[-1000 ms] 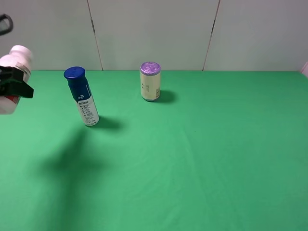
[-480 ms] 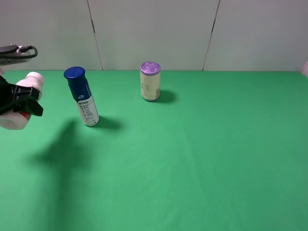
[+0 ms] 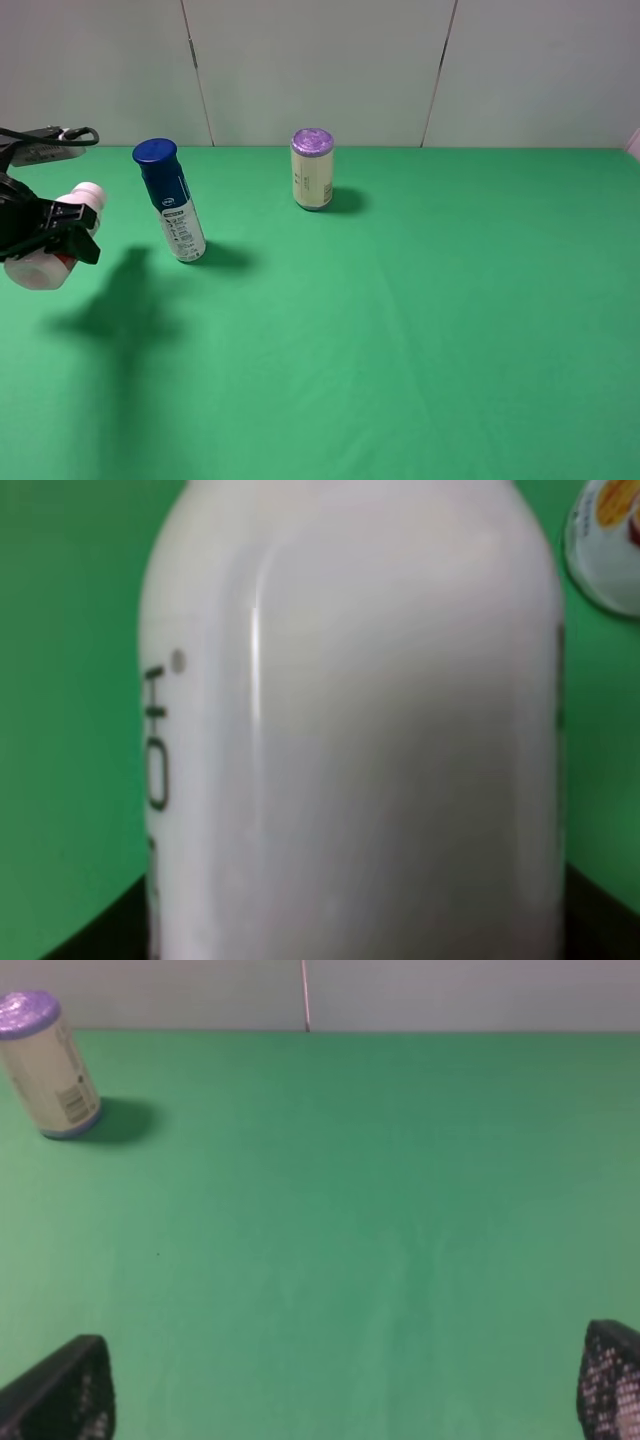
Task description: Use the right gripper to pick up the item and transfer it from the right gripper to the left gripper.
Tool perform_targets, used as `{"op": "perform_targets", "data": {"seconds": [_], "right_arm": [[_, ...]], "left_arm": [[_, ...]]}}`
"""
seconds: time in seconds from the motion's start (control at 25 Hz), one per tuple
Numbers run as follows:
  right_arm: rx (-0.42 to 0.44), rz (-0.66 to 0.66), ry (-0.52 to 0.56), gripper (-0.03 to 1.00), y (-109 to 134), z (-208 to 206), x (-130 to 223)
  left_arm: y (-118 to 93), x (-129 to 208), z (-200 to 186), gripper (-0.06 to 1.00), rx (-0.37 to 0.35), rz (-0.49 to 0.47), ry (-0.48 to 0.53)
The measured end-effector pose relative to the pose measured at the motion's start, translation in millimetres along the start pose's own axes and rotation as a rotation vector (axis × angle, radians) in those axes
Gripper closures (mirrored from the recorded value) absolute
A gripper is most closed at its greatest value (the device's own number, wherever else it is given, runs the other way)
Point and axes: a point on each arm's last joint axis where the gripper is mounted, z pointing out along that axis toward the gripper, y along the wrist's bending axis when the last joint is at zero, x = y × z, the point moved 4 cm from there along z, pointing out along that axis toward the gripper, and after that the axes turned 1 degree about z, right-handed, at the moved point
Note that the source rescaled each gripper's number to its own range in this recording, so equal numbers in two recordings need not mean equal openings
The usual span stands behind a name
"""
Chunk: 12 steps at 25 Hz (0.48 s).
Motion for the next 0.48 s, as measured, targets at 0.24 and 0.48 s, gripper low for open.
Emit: {"op": "perform_targets", "data": {"seconds": [0.24,0.48], "right_arm": [[0.000,0.000,0.000,-0.03,0,0,0],[0.000,0.000,0.000,-0.03,0,0,0]], "left_arm": [[2,3,10,0.93,-0.004,-0.006,0.026],[4,2,16,0.93,-0.012,-0.008,0.023]]}}
